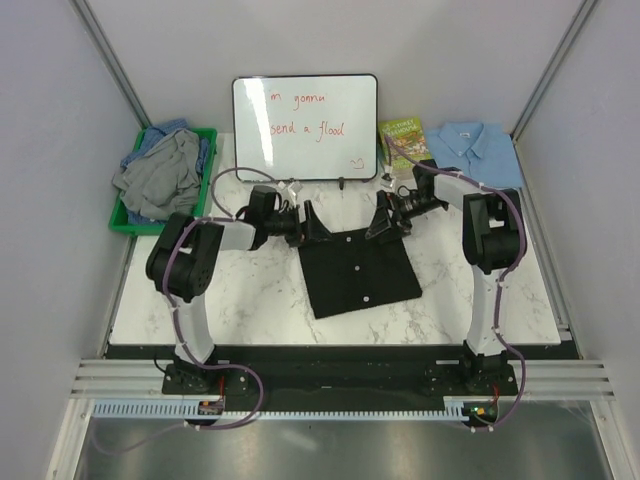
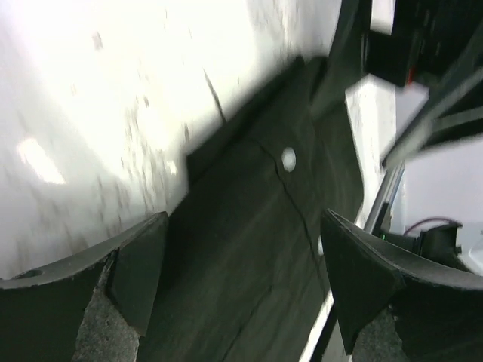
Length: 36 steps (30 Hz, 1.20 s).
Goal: Fold and stack the long sleeve shirts
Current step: Fold the shirt
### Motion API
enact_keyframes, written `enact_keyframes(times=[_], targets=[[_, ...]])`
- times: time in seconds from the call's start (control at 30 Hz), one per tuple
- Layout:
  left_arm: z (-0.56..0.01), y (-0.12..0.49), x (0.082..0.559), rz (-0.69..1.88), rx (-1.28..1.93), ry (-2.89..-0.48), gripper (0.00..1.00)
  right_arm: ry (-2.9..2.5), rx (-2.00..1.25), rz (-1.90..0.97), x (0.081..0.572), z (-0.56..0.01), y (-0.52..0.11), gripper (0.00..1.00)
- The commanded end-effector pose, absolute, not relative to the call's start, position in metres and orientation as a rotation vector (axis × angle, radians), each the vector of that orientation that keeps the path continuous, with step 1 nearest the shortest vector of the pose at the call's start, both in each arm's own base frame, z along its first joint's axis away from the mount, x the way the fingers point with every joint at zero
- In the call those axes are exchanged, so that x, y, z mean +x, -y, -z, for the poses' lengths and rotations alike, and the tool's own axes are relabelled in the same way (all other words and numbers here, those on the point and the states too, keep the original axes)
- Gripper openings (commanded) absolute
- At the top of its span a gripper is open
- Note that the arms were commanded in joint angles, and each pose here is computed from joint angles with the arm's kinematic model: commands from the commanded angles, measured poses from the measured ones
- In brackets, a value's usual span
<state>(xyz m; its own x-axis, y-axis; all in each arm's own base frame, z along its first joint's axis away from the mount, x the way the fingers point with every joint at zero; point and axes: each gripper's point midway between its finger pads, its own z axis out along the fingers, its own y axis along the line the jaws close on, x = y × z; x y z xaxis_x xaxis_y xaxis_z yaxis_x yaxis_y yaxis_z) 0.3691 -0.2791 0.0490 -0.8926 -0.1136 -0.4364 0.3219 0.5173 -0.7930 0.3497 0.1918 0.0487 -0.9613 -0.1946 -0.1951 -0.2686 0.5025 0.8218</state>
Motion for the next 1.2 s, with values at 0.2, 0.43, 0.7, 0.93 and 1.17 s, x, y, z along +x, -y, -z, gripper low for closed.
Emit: enact_keyframes(times=[0.2,0.43,0.7,0.93,1.17], targets=[[-0.124,0.218,0.285,1.359,0.247,-2.25,0.89,-2.288,-1.522,-0.96,0.37,-0.04,-0.286,0.98],[-0.099,0.181,0.282,1.177,0.015,-2.368,0.86,-2.214,-1.417,-0.957,0.375,-0.111,-0.317,0.98],[-0.062,0.215,0.293,1.311,-0.237,-2.432,0.76,-2.408,-1.024,-0.835,0.374,-0.146,-0.257,0.88],[-0.03,0.239,0.294,1.275,-0.277,-2.488,0.72,-2.645,-0.979,-0.61,0.352,-0.076,-0.194,0.68],[-0.008,0.257,0.299,1.299,-0.311,-2.485,0.69,-2.731,-1.014,-0.549,0.358,-0.03,-0.186,0.66]])
